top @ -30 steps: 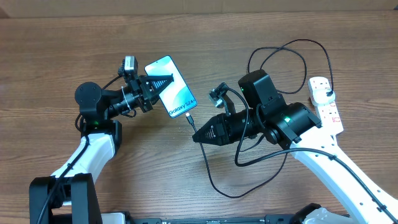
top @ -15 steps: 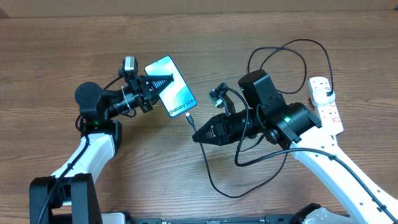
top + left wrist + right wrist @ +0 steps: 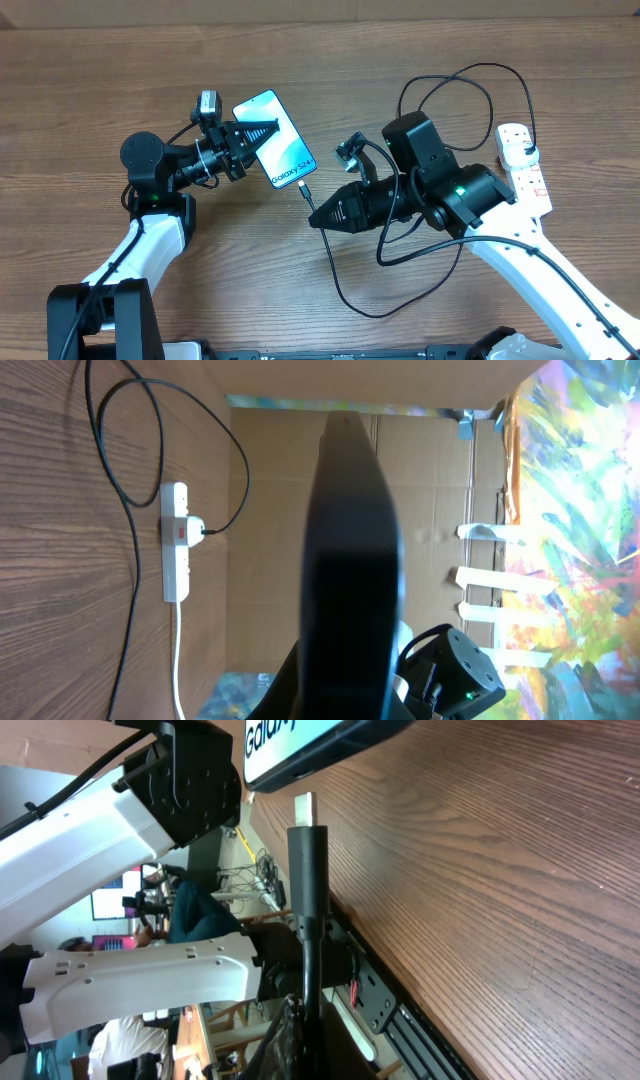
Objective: Plug charger to phone and switch on socket
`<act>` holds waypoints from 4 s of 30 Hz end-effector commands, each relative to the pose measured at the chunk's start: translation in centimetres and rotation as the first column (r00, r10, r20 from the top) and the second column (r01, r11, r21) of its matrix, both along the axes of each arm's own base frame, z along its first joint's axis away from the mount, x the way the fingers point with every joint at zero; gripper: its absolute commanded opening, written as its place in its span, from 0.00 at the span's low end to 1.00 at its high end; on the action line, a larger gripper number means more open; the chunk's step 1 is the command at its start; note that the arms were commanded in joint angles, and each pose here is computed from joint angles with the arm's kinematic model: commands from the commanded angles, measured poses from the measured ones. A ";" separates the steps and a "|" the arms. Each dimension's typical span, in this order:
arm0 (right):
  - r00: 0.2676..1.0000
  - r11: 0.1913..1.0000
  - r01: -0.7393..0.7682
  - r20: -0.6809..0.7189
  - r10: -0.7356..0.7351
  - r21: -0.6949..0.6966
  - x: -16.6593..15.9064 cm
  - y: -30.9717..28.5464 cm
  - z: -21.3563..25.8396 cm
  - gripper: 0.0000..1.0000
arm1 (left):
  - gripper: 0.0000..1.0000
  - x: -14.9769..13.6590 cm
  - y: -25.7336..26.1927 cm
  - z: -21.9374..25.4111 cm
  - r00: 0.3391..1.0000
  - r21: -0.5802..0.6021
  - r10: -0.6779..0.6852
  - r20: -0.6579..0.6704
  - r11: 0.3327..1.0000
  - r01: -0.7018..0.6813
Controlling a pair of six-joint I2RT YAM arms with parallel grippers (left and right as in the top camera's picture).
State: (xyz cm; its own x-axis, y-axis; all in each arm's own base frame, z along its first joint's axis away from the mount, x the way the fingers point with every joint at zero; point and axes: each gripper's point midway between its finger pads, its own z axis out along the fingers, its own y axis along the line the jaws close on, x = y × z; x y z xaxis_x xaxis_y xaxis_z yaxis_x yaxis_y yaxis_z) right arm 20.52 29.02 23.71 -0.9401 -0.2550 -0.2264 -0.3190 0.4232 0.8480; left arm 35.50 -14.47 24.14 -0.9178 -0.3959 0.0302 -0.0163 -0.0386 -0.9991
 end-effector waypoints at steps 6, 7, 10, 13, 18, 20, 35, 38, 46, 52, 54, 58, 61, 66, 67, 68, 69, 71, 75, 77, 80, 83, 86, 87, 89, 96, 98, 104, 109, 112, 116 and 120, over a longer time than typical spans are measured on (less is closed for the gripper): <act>0.999 0.999 -0.013 0.037 0.012 0.033 0.4 0.6 1.1 0.04 | 0.04 0.1 -0.3 1.3 0.999 -0.004 -0.006 0.032 1.000 0.006; 0.999 0.999 -0.013 0.040 0.011 0.035 0.4 0.6 1.1 0.04 | 0.04 0.1 -0.3 1.3 0.999 -0.004 -0.006 0.032 1.000 0.006; 0.999 0.999 -0.011 0.039 0.010 0.032 0.6 0.7 0.9 0.04 | 0.04 0.1 -0.2 1.3 0.999 -0.004 -0.006 0.032 1.000 0.006; 1.000 1.000 -0.011 0.029 0.010 0.026 0.7 0.8 0.5 0.04 | 0.04 0.1 -0.3 1.3 0.999 -0.004 -0.006 0.032 1.000 0.006; 1.000 1.000 -0.013 0.014 0.012 0.020 0.7 0.8 0.2 0.04 | 0.04 0.1 -0.3 1.3 0.999 -0.003 -0.006 0.033 1.000 0.006; 1.000 1.000 -0.013 0.010 0.012 0.018 0.6 0.7 0.2 0.04 | 0.04 0.1 -0.2 1.3 0.999 -0.001 -0.006 0.038 1.000 0.006; 1.000 1.000 -0.013 -0.004 0.013 0.009 0.4 0.6 0.0 0.04 | 0.04 0.1 -0.2 1.3 0.998 0.009 -0.005 0.062 1.000 0.004; 1.000 1.000 -0.014 -0.004 0.015 0.008 0.4 0.6 0.0 0.04 | 0.04 0.1 -0.2 1.2 0.996 0.021 -0.004 0.088 1.000 0.003; 1.000 1.000 -0.016 -0.013 0.016 0.001 0.2 0.5 -0.2 0.04 | 0.04 0.1 -0.2 1.2 0.995 0.027 -0.004 0.103 1.000 0.001; 0.999 0.999 -0.045 -0.012 0.045 0.025 -0.3 0.5 0.2 0.04 | 0.05 0.1 -0.2 1.2 0.993 0.035 -0.004 0.121 0.999 -0.001; 0.999 0.999 -0.047 -0.008 0.047 0.026 -0.3 0.5 0.3 0.04 | 0.04 0.1 -0.2 1.2 0.993 0.035 -0.004 0.121 0.999 -0.001; 0.999 0.999 -0.047 -0.004 0.047 0.028 -0.3 0.6 0.3 0.04 | 0.04 0.1 -0.3 1.2 0.993 0.035 -0.008 0.121 0.999 0.004; 0.999 0.998 -0.046 0.003 0.046 0.032 -0.2 0.6 0.4 0.04 | 0.04 0.0 -0.3 1.2 0.993 0.036 -0.015 0.120 0.999 0.011; 0.999 0.999 -0.038 0.011 0.038 0.024 0.0 0.6 0.3 0.04 | 0.04 -0.2 -0.4 1.2 0.992 0.037 -0.026 0.120 0.999 0.022; 0.999 0.999 -0.037 0.013 0.036 0.023 0.1 0.6 0.2 0.04 | 0.04 -0.2 -0.4 1.2 0.992 0.037 -0.027 0.120 0.999 0.023; 0.999 0.999 -0.035 0.014 0.035 0.021 0.1 0.6 0.2 0.04 | 0.04 -0.2 -0.4 1.2 0.992 0.037 -0.026 0.120 0.999 0.022; 0.999 0.999 -0.035 0.016 0.035 0.022 0.1 0.6 0.2 0.04 | 0.04 -0.2 -0.4 1.2 0.992 0.037 -0.026 0.120 0.999 0.022; 0.999 0.999 -0.035 0.016 0.035 0.022 0.1 0.6 0.2 0.04 | 0.04 -0.2 -0.4 1.2 0.992 0.037 -0.026 0.120 0.999 0.022; 0.999 0.999 -0.035 0.020 0.035 0.025 0.2 0.6 0.3 0.04 | 0.04 -0.3 -0.4 1.2 0.992 0.037 -0.028 0.119 0.999 0.024; 0.999 0.999 -0.035 0.026 0.035 0.028 0.3 0.7 0.4 0.04 | 0.04 -0.3 -0.4 1.2 0.993 0.035 -0.030 0.113 0.999 0.026; 0.999 0.999 -0.035 0.025 0.035 0.028 0.3 0.7 0.4 0.04 | 0.04 -0.3 -0.4 1.2 0.994 0.031 -0.031 0.104 0.999 0.028; 0.999 0.999 -0.035 0.025 0.035 0.027 0.3 0.7 0.4 0.04 | 0.04 -0.3 -0.4 1.2 0.995 0.027 -0.030 0.095 0.999 0.027; 0.999 0.999 -0.035 0.025 0.035 0.027 0.3 0.7 0.3 0.04 | 0.04 -0.3 -0.4 1.2 0.995 0.027 -0.031 0.096 0.999 0.028; 0.999 0.999 -0.035 0.023 0.035 0.026 0.2 0.7 0.3 0.04 | 0.04 -0.3 -0.4 1.2 0.995 0.027 -0.031 0.095 0.999 0.028; 0.999 0.999 -0.035 0.018 0.035 0.024 0.2 0.6 0.3 0.04 | 0.04 -0.3 -0.4 1.2 0.995 0.027 -0.031 0.096 0.999 0.028; 0.999 0.999 -0.034 0.009 0.034 0.017 0.1 0.5 0.1 0.04 | 0.04 -0.3 -0.4 1.2 0.995 0.028 -0.032 0.096 0.999 0.029; 0.999 0.999 -0.031 0.007 0.031 0.012 0.1 0.5 0.1 0.04 | 0.04 -0.4 -0.4 1.2 0.995 0.028 -0.035 0.096 0.999 0.032; 1.000 1.000 -0.024 0.013 0.024 0.003 0.2 0.4 -0.1 0.04 | 0.04 -0.5 -0.5 1.2 0.994 0.030 -0.047 0.096 0.999 0.044; 1.000 1.000 -0.024 0.014 0.024 0.003 0.2 0.4 -0.1 0.04 | 0.04 -0.6 -0.5 1.2 0.994 0.030 -0.049 0.096 0.998 0.046; 1.000 1.000 -0.024 0.014 0.023 0.003 0.2 0.4 -0.1 0.04 | 0.04 -0.6 -0.5 1.2 0.994 0.030 -0.049 0.096 0.998 0.046; 1.000 1.000 -0.024 0.014 0.024 0.003 0.2 0.4 -0.1 0.04 | 0.04 -0.6 -0.5 1.2 0.994 0.030 -0.048 0.096 0.999 0.046; 1.000 1.000 -0.024 0.019 0.023 0.006 0.3 0.5 0.0 0.04 | 0.04 -0.6 -0.5 1.2 0.994 0.030 -0.048 0.096 0.999 0.046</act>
State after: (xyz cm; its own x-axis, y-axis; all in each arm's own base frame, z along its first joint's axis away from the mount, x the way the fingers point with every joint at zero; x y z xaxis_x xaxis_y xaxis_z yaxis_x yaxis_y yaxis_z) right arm 20.54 29.20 22.91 -0.9396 -0.2730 -0.2062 -0.3099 0.4236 0.8512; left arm 35.07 -14.65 24.11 -0.9275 -0.3728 -0.0270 0.0350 -0.0149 -0.9993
